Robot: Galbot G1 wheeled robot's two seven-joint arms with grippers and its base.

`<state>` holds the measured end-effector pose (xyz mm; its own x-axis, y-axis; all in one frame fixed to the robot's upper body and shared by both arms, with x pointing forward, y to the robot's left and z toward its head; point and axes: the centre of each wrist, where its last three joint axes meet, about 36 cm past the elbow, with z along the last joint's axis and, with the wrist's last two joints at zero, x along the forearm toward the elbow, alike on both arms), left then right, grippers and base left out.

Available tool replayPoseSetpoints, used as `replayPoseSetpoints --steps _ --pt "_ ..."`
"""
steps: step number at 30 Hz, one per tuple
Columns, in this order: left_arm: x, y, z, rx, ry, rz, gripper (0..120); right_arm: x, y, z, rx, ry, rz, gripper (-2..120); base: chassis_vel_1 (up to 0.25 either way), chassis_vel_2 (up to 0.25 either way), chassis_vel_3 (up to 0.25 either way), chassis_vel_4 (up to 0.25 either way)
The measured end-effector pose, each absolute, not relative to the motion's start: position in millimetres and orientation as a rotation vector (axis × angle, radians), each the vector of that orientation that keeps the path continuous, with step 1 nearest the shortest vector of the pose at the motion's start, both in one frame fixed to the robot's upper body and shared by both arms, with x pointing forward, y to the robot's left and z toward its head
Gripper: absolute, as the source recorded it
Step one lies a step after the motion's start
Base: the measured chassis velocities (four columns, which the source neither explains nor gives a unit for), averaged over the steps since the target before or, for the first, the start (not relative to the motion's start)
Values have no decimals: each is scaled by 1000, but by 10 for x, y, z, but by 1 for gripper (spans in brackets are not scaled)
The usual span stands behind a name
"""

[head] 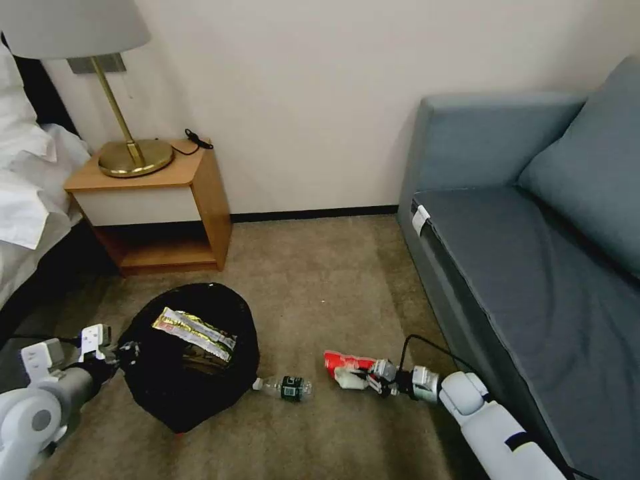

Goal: Pick up the trash bin, then pick up the garbage on the floor and place it into the trash bin.

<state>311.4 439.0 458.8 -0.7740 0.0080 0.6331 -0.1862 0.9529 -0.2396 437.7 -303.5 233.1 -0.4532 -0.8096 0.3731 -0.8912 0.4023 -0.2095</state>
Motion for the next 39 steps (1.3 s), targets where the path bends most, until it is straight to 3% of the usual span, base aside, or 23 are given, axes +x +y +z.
replayPoseSetpoints --steps 9,19,39 --pt "3095 4330 4564 111 -2425 389 4 4306 -2764 3123 1514 -2696 438 0 0 0 0 0" --pt "3056 4265 4548 102 -2422 395 4 4063 -1823 3962 1688 -2837 233 0 0 0 0 0" --pt "3003 4174 4523 99 -2421 388 4 4211 -621 4079 1873 -2744 250 0 0 0 0 0"
